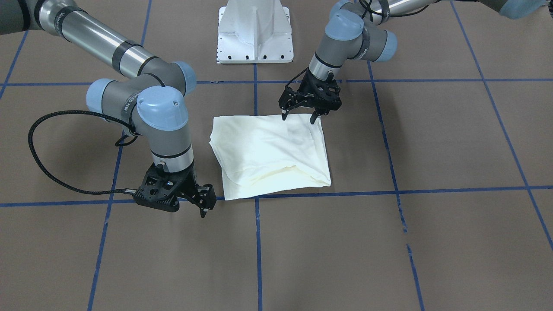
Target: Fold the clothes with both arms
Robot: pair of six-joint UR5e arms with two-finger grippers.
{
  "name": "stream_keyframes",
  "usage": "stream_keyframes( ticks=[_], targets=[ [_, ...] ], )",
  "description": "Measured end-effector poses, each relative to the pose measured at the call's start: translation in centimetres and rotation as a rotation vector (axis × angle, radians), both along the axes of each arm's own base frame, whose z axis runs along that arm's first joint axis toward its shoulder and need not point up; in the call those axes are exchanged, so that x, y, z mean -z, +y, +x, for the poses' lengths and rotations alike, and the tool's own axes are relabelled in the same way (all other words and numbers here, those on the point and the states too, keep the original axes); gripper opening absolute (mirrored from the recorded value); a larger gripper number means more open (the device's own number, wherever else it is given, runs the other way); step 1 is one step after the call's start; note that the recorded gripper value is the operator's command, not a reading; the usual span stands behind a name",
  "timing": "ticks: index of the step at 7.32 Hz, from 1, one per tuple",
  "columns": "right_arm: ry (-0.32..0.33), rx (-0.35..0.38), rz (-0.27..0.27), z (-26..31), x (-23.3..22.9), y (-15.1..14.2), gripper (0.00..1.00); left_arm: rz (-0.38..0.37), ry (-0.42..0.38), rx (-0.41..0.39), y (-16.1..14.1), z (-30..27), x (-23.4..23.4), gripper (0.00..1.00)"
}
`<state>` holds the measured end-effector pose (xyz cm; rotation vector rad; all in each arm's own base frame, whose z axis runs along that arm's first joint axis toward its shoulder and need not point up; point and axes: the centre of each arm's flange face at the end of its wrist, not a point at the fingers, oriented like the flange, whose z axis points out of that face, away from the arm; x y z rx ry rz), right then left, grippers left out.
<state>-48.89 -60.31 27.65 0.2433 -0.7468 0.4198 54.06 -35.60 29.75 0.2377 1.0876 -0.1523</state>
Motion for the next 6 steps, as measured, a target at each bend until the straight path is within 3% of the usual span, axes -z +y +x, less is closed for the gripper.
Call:
stream_keyframes(
  ticks=[6],
  targets=[
    [0.002,0.003,0.002,0.0,-0.1,0.0,1.0,0.001,-0.017,-0.007,0.0,-0.3,-0.9,1.0]
  ],
)
